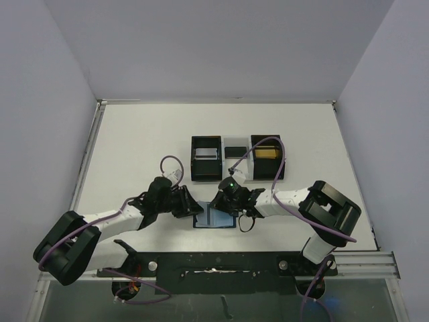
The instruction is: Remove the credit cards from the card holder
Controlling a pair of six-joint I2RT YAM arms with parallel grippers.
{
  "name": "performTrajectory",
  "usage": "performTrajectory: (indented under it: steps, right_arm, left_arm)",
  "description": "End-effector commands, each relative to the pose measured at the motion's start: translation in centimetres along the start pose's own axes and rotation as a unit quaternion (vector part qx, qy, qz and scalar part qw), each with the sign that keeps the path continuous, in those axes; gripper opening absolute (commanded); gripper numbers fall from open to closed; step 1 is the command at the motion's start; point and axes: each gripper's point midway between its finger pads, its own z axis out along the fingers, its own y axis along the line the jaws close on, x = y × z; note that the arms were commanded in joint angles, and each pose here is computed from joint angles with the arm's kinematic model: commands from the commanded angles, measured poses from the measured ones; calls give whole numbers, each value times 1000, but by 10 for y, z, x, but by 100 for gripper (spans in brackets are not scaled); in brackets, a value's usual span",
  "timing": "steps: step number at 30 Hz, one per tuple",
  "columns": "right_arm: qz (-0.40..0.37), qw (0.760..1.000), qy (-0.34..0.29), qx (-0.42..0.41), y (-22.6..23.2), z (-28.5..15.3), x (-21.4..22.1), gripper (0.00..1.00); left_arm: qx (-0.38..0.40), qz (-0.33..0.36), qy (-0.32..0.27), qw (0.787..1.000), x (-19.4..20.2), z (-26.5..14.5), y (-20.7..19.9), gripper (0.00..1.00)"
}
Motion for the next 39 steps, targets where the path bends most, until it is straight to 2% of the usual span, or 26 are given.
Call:
performTrajectory:
  steps: [1,6,10,13,18,25,30,34,39]
  right_arm:
    - [-22,994,37,97,-56,3,23,1]
    - [-17,995,43,93,-55,4,26,2]
    - [-17,995,43,94,-53,3,25,2]
    - [-10,996,36,86,-51,0,23,4]
    - [-7,997,39,74,-44,0,23,6]
    - [-5,997,33,70,-39,-3,20,8]
    - [-2,997,33,65,-35,-6,19,9]
    - [0,998,30,55,-30,-8,16,11]
    - [-18,999,26,34,-13,-11,10,17]
  left_arm:
    - [10,30,-14,999,-15,-1,-19,30]
    - [9,35,0,999,-8,-1,-17,28]
    - [22,36,-11,999,-11,-6,-25,25]
    - [5,34,-15,999,-15,-8,-24,31]
    - [2,38,-10,999,-13,-8,-24,31]
    - [18,48,7,999,-9,-8,-33,15]
    - [59,49,13,997,-8,-10,-50,12]
    - [37,45,24,998,-5,-6,-40,10]
    - [56,32,29,997,-1,0,-40,10]
